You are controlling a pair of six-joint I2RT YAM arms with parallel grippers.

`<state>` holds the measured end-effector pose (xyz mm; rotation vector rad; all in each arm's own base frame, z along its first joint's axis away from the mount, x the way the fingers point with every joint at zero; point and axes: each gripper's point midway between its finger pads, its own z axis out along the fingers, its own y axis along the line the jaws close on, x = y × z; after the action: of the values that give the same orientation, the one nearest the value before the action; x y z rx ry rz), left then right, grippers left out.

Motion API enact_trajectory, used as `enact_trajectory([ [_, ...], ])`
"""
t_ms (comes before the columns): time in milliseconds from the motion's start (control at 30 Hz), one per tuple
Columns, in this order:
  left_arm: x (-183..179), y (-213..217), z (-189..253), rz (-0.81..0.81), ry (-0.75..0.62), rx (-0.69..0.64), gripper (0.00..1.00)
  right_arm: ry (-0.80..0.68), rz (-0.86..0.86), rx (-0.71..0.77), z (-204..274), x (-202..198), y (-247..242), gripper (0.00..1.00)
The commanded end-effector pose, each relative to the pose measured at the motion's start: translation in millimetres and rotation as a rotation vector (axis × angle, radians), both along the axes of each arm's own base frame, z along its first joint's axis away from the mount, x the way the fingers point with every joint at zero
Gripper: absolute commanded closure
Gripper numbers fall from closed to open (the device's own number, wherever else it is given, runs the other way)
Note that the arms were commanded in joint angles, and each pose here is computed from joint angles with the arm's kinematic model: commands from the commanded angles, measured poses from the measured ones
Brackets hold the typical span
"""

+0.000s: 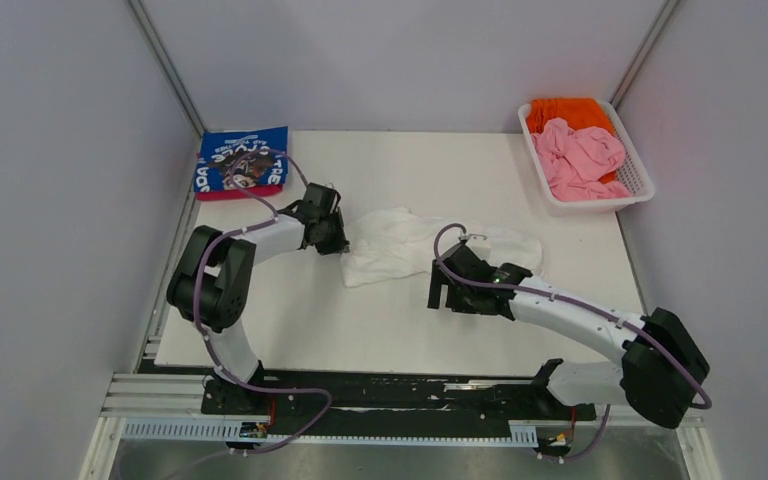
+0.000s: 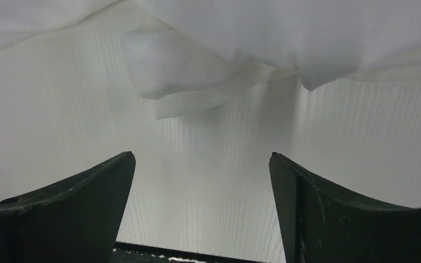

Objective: Fold and stack the t-shirts
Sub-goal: Flatten out the tshirt

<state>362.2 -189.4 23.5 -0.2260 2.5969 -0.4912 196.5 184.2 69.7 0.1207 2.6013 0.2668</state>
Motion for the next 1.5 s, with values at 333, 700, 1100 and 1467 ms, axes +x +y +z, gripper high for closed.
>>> enact_trajectory([
  [333,-46,40,65,0.06,-0.147,0.064,1.0,-0.101,-0.231,-0.043,-28,63,34,0.29],
  [700,-56,71,97,0.139,-0.245,0.142,1.0,-0.124,-0.352,-0.125,-9,27,-43,1.0],
  [1100,-8,81,197,0.22,-0.512,0.181,1.0,-0.554,-0.524,-0.162,142,104,-173,1.0],
  [1467,-28,97,411,0.222,-0.993,0.092,1.0,-1.115,-0.151,-0.125,407,84,-153,1.0],
])
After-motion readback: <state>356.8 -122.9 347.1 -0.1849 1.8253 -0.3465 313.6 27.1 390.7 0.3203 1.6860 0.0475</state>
